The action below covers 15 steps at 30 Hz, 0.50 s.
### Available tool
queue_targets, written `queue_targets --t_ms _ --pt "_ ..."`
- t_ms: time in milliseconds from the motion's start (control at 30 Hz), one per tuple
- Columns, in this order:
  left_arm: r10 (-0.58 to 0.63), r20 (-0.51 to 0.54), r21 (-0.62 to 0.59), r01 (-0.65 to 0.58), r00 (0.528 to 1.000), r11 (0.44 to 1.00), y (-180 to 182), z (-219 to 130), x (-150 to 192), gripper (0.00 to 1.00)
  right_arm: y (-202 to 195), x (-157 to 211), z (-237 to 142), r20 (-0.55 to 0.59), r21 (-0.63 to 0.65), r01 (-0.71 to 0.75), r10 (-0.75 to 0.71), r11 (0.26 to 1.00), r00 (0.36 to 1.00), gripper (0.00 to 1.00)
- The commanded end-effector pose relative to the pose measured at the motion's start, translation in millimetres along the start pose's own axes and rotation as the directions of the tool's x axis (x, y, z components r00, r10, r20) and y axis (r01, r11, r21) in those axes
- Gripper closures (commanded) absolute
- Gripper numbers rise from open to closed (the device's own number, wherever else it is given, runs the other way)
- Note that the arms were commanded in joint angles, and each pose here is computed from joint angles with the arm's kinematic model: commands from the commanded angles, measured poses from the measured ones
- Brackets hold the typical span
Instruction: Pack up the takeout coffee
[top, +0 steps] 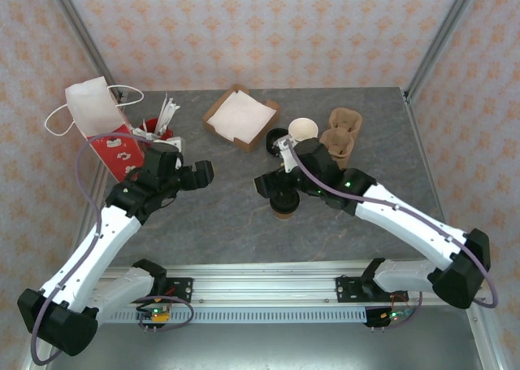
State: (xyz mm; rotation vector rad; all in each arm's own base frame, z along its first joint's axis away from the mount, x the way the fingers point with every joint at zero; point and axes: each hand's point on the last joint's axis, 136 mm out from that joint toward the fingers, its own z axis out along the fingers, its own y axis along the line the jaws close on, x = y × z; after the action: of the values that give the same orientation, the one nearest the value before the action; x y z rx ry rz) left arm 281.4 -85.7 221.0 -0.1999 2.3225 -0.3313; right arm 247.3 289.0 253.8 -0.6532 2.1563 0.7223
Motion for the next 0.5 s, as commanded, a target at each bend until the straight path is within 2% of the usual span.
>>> queue_targets --t_ms 0,100,133,200,233,467 --pt "0.064 0.088 -0.084 -0.056 0.994 0.995 11 -26 -27 0.06 30 -31 0 0.12 -0.156 0.064 -0.046 0.986 0.992 0.05" --pt "0.094 0.115 -0.131 -0.079 0.989 0.988 16 -38 -40 0.06 16 -36 5 0.131 -0.074 0.037 -0.027 0.997 0.991 0.04" --pt "0.105 0.122 -0.142 -0.087 0.987 0.986 16 -41 -44 0.06 -4 -39 6 0.147 0.037 -0.016 0.011 0.999 0.989 0.03" --pt "0.117 0.134 -0.174 -0.093 0.984 0.98 19 -47 -52 0.06 -48 -40 -1 0.174 0.28 -0.111 0.064 0.953 0.983 0.03" --pt "0.119 0.14 -0.185 -0.092 0.983 0.978 20 -50 -56 0.06 -59 -39 -5 0.169 0.346 -0.113 0.057 0.931 0.984 0.03" --pt "0.06 0.154 -0.109 -0.044 0.986 0.993 2 -45 -69 0.06 -87 -36 -32 0.182 0.486 -0.081 -0.01 0.87 0.983 0.03"
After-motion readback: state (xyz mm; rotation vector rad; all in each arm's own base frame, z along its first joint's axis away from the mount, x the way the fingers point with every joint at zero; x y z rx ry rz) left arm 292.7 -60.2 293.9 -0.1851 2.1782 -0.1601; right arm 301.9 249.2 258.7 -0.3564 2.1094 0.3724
